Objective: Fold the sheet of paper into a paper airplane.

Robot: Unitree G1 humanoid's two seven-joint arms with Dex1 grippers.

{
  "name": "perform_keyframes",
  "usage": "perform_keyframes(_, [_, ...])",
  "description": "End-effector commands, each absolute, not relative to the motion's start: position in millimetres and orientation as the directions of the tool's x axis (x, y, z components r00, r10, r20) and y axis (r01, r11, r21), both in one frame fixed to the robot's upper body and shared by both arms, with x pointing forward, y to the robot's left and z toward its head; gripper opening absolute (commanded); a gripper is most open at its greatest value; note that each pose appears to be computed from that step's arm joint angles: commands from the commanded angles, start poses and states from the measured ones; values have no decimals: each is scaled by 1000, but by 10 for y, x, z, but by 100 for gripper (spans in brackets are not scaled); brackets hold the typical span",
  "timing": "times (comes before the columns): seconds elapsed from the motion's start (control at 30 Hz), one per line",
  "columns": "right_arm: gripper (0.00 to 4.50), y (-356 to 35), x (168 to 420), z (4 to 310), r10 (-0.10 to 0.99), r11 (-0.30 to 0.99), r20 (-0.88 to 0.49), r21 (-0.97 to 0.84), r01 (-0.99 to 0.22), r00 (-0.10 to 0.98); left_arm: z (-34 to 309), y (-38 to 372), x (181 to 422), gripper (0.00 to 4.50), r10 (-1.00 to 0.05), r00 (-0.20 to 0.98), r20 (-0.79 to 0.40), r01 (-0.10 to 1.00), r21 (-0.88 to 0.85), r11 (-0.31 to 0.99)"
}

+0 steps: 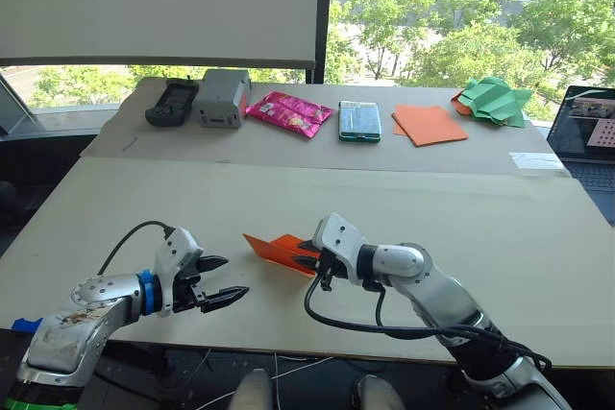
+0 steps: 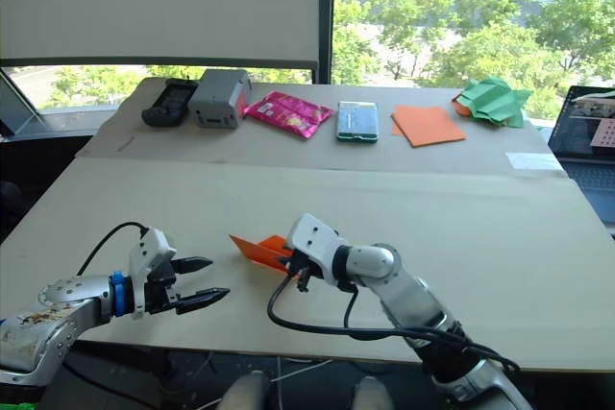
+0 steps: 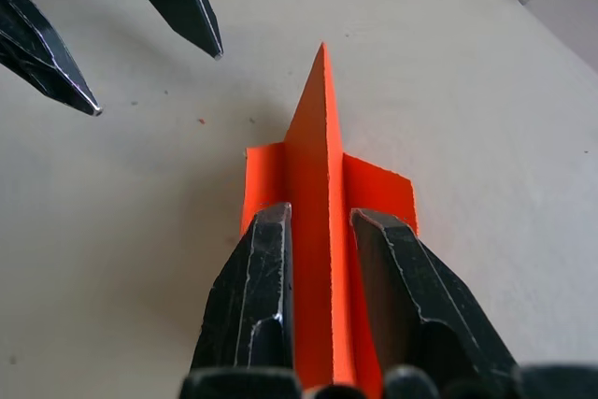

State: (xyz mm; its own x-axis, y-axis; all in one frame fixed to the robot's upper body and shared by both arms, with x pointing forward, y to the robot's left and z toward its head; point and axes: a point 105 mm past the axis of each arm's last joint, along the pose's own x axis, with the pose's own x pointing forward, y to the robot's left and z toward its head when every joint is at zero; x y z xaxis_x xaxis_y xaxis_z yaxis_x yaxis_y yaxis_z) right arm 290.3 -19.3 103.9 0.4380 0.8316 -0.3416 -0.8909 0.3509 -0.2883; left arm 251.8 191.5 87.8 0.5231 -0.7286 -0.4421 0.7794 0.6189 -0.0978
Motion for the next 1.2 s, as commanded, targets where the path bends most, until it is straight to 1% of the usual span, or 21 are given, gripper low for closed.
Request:
perform_keyframes(0.03, [124,-163,2914,1063,838,326,-338,-323,-889,429,949,1887,2499,450,-737,518,-433,793,-79,604])
perform_keyframes(0.23, [124,-192,2942,907,817,332,-382,-300,-894,432,952,1877,2487,450,-738,520,-430,792,-79,605])
perform_keyframes(0.4, [124,-193,2972,870,813,345,-390,-275,-897,432,961,1842,2457,450,-749,504,-430,807,-72,585])
perform_keyframes(0.5, [46,-204,2981,869,811,351,-392,-267,-898,434,1037,1833,2478,450,-759,515,-399,807,-72,586])
perform_keyframes(0.53, [8,-202,2981,885,814,358,-385,-258,-897,435,1047,1834,2479,450,-760,515,-397,809,-70,584])
perform_keyframes(0.73, [3,-221,2971,926,814,371,-376,-252,-894,444,1126,1772,2488,450,-783,504,-365,823,-72,564])
perform_keyframes(0.83, [3,-296,2977,988,804,415,-354,-242,-877,478,1161,1733,2499,450,-790,503,-351,830,-61,555])
perform_keyframes(0.9, [3,-405,3020,1080,786,479,-322,-224,-849,528,1204,1698,2503,450,-796,500,-340,836,-49,546])
perform_keyframes(0.93, [3,-507,3074,1146,761,536,-299,-211,-818,576,1233,1677,2506,450,-800,500,-333,839,-42,542])
perform_keyframes(0.97, [3,-678,3164,1228,710,619,-271,-198,-760,650,1275,1648,2511,450,-806,498,-320,844,-32,535])
perform_keyframes(1.0, [3,-799,3214,1276,671,672,-255,-187,-716,696,1299,1628,2511,450,-809,497,-312,847,-26,531])
perform_keyframes(1.03, [3,-1096,3358,1334,548,784,-238,-190,-591,802,1342,1591,2521,450,-816,496,-297,852,-16,524])
perform_keyframes(1.07, [3,-1305,3435,1368,454,847,-229,-190,-497,861,1369,1567,2528,450,-820,496,-288,854,-10,520])
perform_keyframes(1.1, [3,-1478,3477,1376,375,887,-230,-194,-420,898,1386,1550,2533,450,-822,495,-283,856,-4,517])
perform_keyframes(1.13, [3,-1783,3517,1372,232,935,-241,-213,-284,943,1425,1512,2540,450,-827,492,-274,862,16,507])
perform_keyframes(1.2, [3,-2181,3490,1348,52,972,-268,-207,-110,962,1534,1424,2546,450,-838,484,-252,873,68,484])
